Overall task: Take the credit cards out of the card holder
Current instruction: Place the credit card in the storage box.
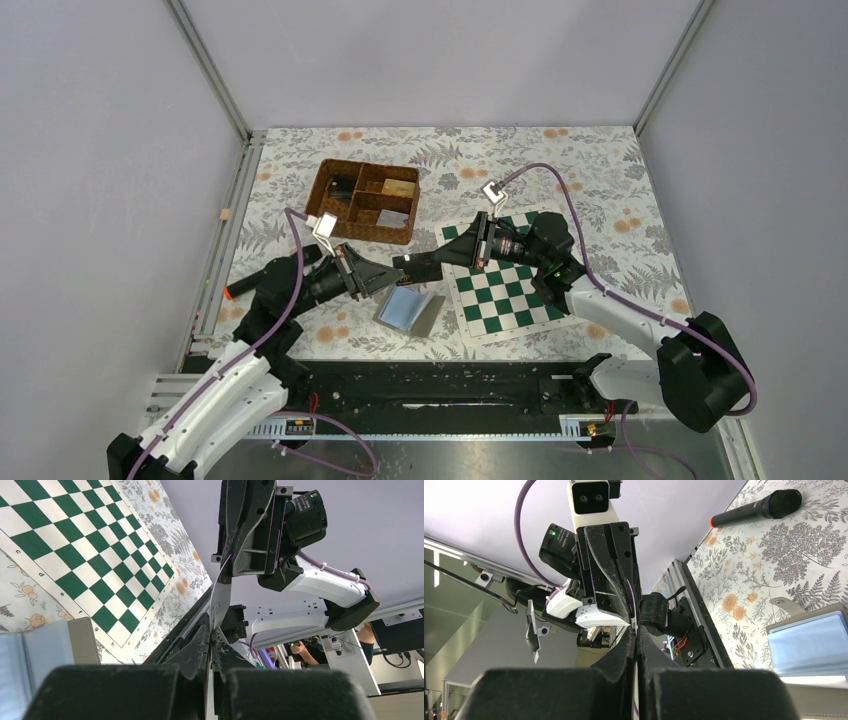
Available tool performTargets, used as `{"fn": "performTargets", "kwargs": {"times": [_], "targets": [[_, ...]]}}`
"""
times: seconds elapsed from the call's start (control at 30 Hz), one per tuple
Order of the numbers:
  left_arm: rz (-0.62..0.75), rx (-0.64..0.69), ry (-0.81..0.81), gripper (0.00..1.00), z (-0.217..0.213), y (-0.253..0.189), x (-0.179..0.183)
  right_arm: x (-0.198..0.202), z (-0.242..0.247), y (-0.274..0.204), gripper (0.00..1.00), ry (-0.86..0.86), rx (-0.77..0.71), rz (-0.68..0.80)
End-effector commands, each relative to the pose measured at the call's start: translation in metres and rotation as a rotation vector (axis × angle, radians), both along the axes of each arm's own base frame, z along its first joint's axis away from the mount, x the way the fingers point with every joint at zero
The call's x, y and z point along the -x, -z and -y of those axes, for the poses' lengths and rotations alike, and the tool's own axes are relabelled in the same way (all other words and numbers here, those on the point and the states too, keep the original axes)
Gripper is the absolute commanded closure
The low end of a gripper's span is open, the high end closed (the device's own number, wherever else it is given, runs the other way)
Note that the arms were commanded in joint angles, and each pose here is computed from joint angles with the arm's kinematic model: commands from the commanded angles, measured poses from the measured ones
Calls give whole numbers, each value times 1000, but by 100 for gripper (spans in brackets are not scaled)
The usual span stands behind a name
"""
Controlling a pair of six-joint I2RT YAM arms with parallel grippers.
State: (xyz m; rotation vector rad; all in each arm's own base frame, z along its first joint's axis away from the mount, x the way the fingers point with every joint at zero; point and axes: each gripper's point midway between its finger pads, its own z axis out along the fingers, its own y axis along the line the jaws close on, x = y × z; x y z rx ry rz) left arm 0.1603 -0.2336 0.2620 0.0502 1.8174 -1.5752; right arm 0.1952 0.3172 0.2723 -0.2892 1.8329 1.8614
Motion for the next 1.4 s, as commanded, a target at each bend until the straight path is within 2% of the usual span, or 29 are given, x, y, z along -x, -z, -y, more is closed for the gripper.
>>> {"fn": "performTargets", "kwargs": {"times": [0.0,0.03,0.1,0.23,0.3,0.33,0.37,0.4,0.67,0.87,1.1,1.37], "targets": [[32,21,-25,100,-1,-10,-6,-5,5,-14,100,31,-39,52],[28,18,-30,100,-2,-10,-7,-6,5,-13,97,32,-35,49],[24,-14,-52,100,-5,-6,-11,-8,6,-10,78,36,-25,43],[23,-153,-132,100,-21,-4,-31,-12,11,-5,46,74,2,35],[20,-234,-183,100,-35,-4,-47,-12,14,-4,38,91,29,52],[20,-269,-198,100,-41,-6,-54,-11,16,-3,30,97,45,61],[34,-311,-217,100,-48,-6,-62,-10,18,-2,10,107,59,76],[25,-348,-240,100,-57,-6,-72,-10,20,-1,2,116,70,81],[-101,-657,-355,100,-123,15,-145,4,28,8,1,93,130,84],[-144,-783,-431,100,-170,14,-201,14,40,25,1,108,219,93],[-256,-789,-464,100,-215,29,-258,18,46,29,1,123,243,90],[-300,-802,-420,100,-222,46,-313,15,48,11,1,125,295,132]]}}
